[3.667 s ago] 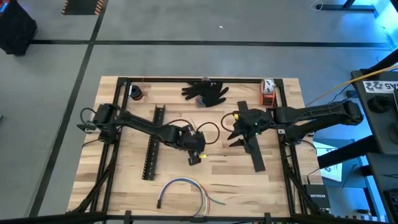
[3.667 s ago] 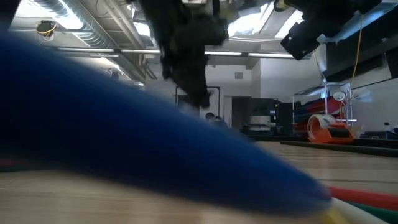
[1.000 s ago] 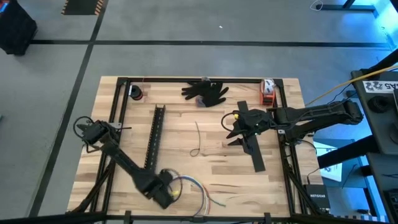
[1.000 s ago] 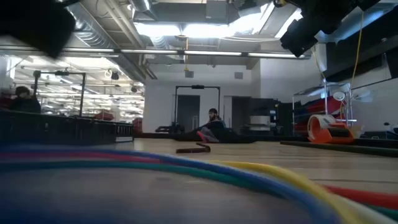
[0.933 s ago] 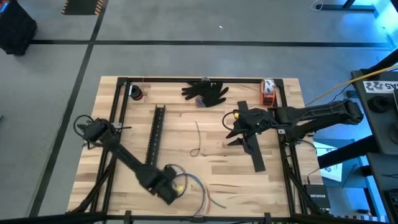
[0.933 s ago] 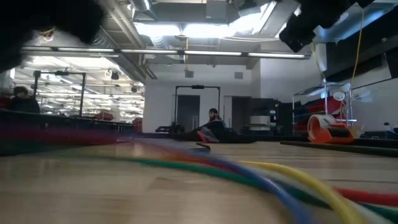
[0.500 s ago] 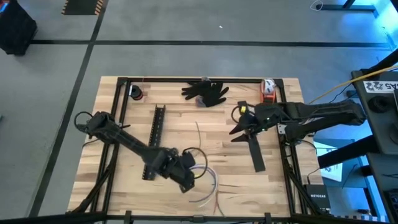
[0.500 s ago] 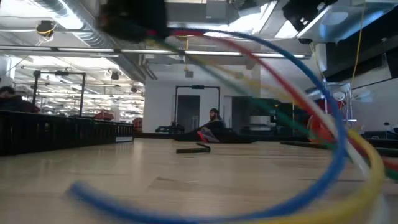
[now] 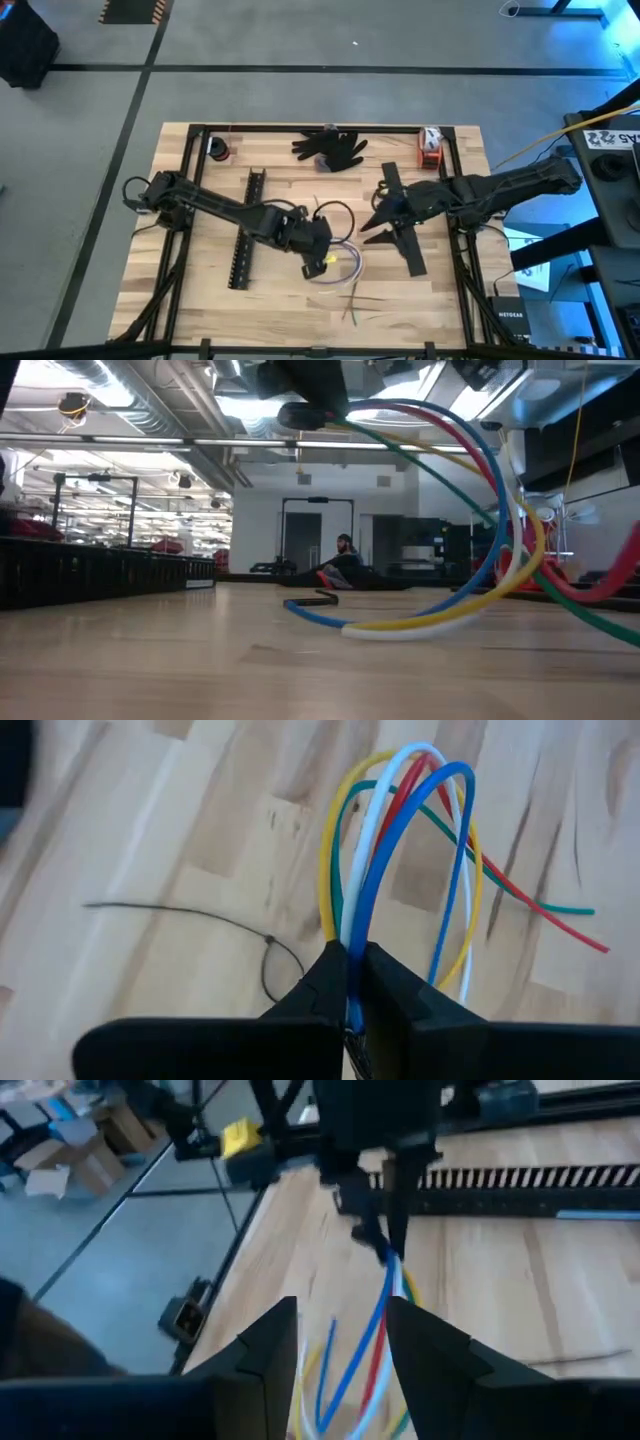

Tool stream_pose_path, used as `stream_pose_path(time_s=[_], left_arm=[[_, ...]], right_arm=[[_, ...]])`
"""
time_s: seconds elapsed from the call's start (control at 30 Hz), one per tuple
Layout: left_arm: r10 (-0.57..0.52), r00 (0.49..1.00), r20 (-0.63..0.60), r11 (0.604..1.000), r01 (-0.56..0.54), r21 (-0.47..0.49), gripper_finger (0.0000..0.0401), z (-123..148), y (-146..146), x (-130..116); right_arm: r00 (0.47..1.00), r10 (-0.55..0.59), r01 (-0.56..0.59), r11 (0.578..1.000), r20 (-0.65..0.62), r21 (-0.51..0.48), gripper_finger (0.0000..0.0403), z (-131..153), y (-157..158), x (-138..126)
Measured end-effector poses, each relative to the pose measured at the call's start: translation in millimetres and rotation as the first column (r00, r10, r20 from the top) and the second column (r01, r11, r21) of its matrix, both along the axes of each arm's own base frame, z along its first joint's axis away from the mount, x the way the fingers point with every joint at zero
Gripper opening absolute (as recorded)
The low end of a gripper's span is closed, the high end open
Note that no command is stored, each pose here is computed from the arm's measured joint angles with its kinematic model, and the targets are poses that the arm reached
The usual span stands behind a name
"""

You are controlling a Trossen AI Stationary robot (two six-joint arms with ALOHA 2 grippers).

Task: Ziptie cables
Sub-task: Wrap the cable wires together using the black zip tie

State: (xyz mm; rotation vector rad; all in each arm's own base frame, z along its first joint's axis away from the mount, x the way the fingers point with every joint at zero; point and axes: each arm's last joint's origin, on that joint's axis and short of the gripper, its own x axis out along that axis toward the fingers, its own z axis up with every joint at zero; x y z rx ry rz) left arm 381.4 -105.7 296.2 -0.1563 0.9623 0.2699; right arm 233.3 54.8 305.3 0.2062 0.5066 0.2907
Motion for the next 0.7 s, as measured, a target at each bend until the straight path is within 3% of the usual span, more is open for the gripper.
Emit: stream_pose_path(time_s=[0.2, 0.37, 0.47, 0.57, 0.7], left_arm=[[-0.007, 1.000, 0.015, 1.000, 0.007, 0.016, 0.0010, 7, 11, 4], [0.009, 1.000, 0.022, 1.000, -0.009, 0.014, 0.0010, 9, 17, 6], [0.012, 1.000, 0.021, 1.000, -0.012, 0.015, 0.0010, 9, 19, 7], [0.011, 0.999, 0.032, 1.000, -0.011, 0.013, 0.0010, 10, 19, 7], [0.006, 0.998, 0.065, 1.000, -0.006, 0.008, 0.0010, 12, 18, 10]], right_arm=[[0.993, 0.004, -0.014, 0.996, -0.117, -0.090, 0.0189, -24, 3, 25], [0.988, -0.055, 0.010, 0.957, -0.146, -0.290, 0.0263, -30, 4, 50], [0.987, -0.091, 0.037, 0.934, -0.135, -0.354, 0.0290, -24, 5, 62], [0.984, -0.101, 0.038, 0.925, -0.148, -0.378, 0.0296, -25, 5, 70], [0.975, -0.094, 0.006, 0.918, -0.201, -0.398, 0.0275, -41, 6, 80]])
